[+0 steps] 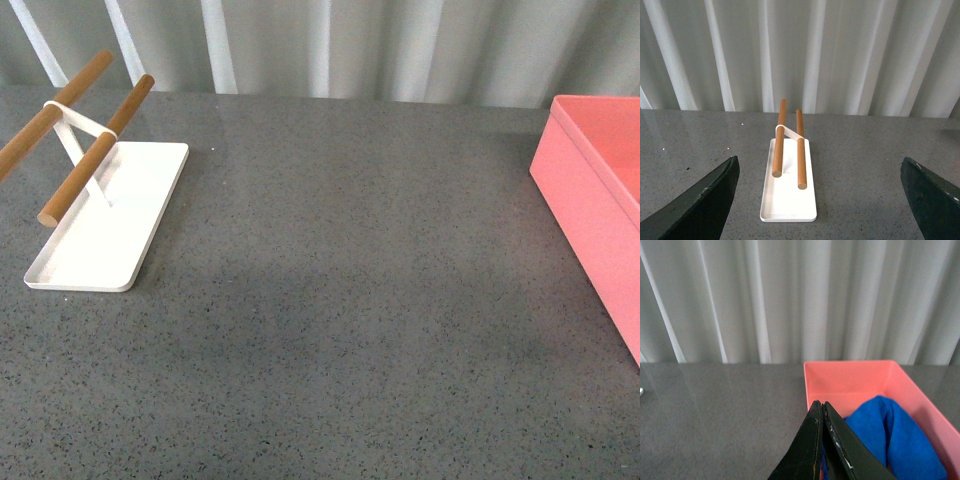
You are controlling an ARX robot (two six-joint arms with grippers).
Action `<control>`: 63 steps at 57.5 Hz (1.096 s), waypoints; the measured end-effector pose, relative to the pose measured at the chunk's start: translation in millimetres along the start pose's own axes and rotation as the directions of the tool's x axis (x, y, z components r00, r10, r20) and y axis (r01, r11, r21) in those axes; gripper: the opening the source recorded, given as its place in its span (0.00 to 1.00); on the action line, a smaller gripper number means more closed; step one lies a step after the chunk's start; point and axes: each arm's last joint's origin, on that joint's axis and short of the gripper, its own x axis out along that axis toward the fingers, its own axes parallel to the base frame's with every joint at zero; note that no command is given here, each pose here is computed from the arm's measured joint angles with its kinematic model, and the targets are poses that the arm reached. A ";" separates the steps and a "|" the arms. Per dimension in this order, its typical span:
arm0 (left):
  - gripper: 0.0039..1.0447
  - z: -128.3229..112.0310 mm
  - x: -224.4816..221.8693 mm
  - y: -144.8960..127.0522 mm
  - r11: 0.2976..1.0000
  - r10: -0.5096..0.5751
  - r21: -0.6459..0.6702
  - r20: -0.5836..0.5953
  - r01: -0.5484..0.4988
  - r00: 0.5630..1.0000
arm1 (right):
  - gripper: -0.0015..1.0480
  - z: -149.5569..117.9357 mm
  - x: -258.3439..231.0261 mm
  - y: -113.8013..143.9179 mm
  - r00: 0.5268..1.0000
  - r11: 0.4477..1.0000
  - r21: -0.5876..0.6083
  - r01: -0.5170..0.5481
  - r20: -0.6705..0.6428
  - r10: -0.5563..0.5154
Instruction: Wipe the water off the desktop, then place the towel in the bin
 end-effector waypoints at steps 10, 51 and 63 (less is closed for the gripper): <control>0.94 0.0 0.0 0.0 1.000 0.000 0.000 0.000 0.000 1.000 | 0.03 0.2 -0.5 0.0 1.000 1.000 0.000 0.000 0.003 0.000; 0.94 0.0 0.0 0.0 1.000 0.000 0.000 0.000 0.000 1.000 | 0.93 0.2 -0.6 0.0 1.000 1.000 0.001 0.000 0.004 0.000; 0.94 0.0 0.0 0.0 1.000 0.000 0.000 0.000 0.000 1.000 | 0.93 0.2 -0.6 0.0 1.000 1.000 0.001 0.000 0.004 0.000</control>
